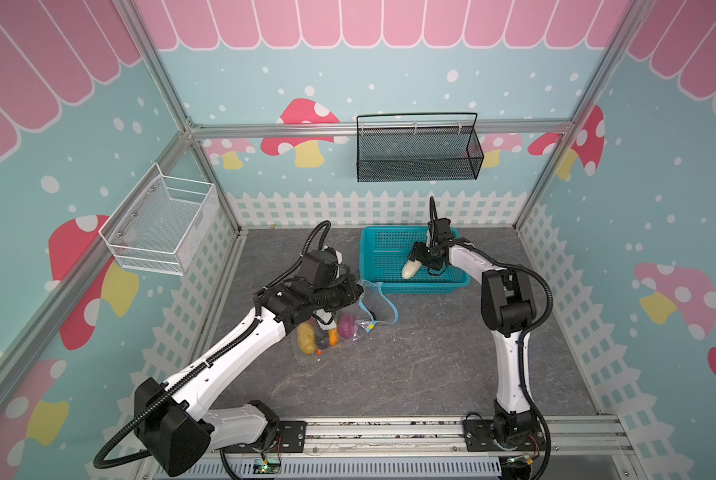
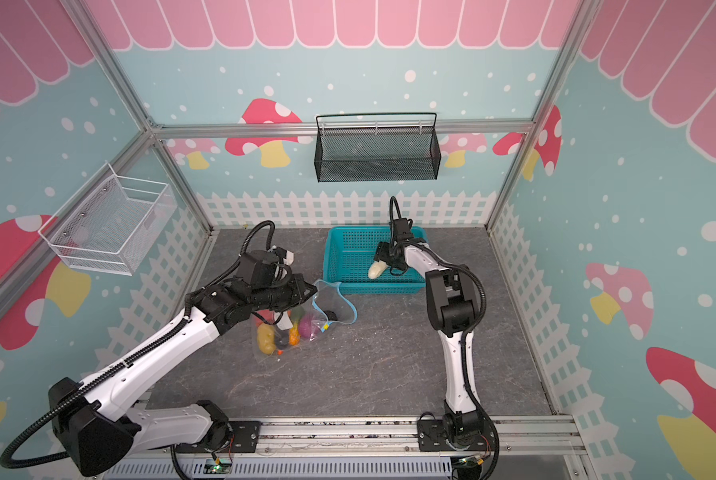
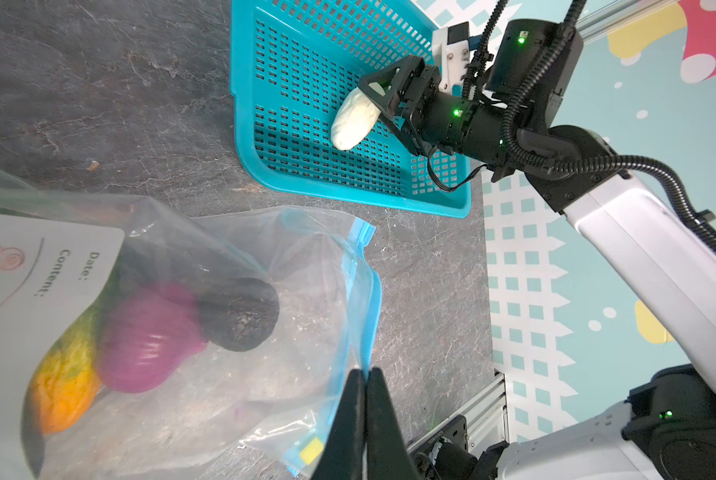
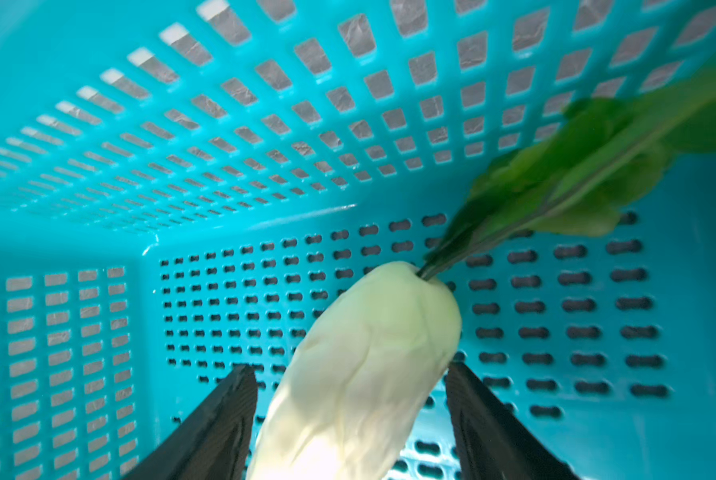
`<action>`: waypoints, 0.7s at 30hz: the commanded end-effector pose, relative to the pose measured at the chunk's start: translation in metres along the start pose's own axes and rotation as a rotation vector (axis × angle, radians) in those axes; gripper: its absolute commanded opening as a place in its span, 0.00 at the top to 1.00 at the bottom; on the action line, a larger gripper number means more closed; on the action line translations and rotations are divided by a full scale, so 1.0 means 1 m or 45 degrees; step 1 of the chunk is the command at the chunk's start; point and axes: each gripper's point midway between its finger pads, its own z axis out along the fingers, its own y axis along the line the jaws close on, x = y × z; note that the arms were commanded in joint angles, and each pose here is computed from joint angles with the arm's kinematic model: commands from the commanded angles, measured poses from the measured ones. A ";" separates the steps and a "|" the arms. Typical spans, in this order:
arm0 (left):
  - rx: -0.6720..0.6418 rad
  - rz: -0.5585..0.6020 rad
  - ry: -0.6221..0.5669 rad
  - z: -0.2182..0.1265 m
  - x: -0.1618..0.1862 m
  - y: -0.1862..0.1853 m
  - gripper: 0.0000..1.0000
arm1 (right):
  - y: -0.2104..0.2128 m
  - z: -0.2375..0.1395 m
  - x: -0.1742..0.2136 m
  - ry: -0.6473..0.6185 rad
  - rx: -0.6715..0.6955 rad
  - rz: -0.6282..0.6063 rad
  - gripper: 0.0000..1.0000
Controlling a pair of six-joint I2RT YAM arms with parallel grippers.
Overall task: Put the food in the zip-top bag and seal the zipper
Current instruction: 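Lower the right gripper onto the white radish and close on it, then lift the white radish and carry it toward the bag opening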
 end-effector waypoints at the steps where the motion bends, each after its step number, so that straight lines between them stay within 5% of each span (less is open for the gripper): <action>1: 0.015 0.013 -0.029 -0.005 -0.005 -0.001 1.00 | -0.011 0.010 0.007 0.053 0.044 -0.010 0.28; 21: 0.021 0.013 -0.035 -0.008 -0.007 -0.003 1.00 | 0.003 -0.003 0.010 0.103 -0.069 -0.020 0.57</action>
